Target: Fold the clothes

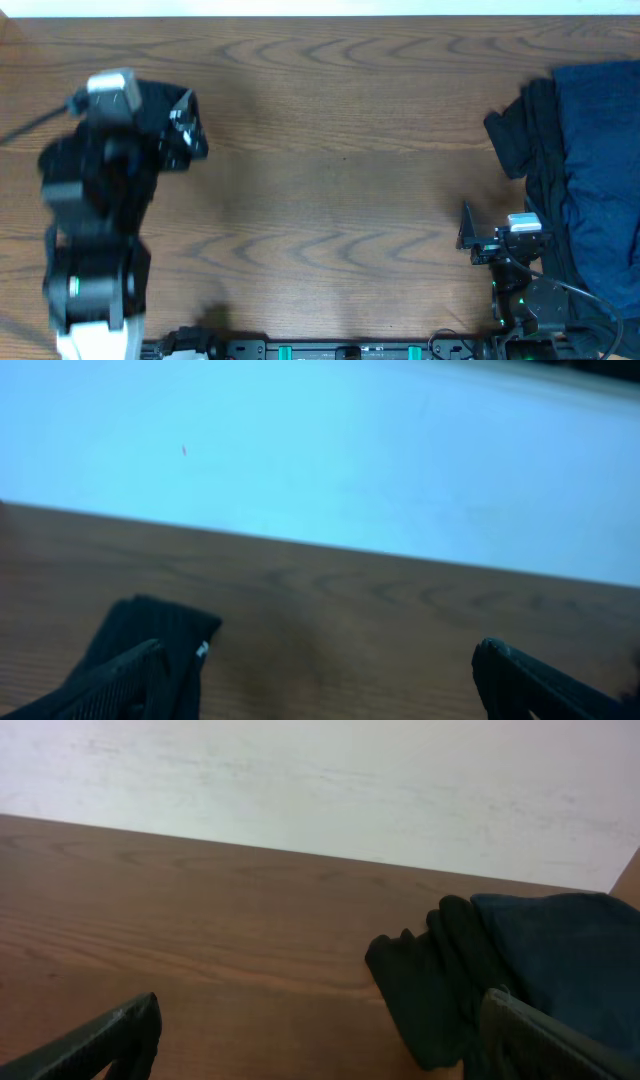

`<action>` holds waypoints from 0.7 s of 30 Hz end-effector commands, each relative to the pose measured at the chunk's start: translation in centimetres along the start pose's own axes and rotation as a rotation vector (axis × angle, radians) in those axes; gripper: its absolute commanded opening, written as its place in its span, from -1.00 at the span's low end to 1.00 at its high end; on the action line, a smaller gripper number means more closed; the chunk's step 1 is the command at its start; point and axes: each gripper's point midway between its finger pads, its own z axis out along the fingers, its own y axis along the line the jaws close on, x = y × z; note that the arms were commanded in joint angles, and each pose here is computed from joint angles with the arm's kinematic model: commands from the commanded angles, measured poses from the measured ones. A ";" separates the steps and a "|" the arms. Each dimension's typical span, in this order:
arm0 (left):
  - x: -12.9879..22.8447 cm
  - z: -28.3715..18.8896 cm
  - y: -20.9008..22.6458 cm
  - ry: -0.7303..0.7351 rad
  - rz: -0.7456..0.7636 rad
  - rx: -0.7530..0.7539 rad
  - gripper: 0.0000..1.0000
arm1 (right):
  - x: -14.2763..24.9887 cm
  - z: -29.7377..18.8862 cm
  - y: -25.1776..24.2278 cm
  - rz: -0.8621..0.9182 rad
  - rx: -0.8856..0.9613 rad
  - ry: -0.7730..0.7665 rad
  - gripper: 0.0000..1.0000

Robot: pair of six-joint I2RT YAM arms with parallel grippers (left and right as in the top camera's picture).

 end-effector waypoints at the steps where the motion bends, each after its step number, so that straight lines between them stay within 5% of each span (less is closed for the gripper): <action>1: 0.5 -2.8 -0.2 -0.054 0.006 0.006 0.96 | 0.0 0.0 0.0 -0.013 0.000 -0.001 0.99; 10: 5.7 -8.2 -0.1 -0.166 0.021 0.027 0.96 | 0.0 0.0 0.0 -0.013 0.000 -0.001 0.99; 21: 16.6 -5.4 2.2 -0.043 0.003 0.005 0.96 | 0.0 0.0 0.0 -0.013 0.000 -0.001 0.99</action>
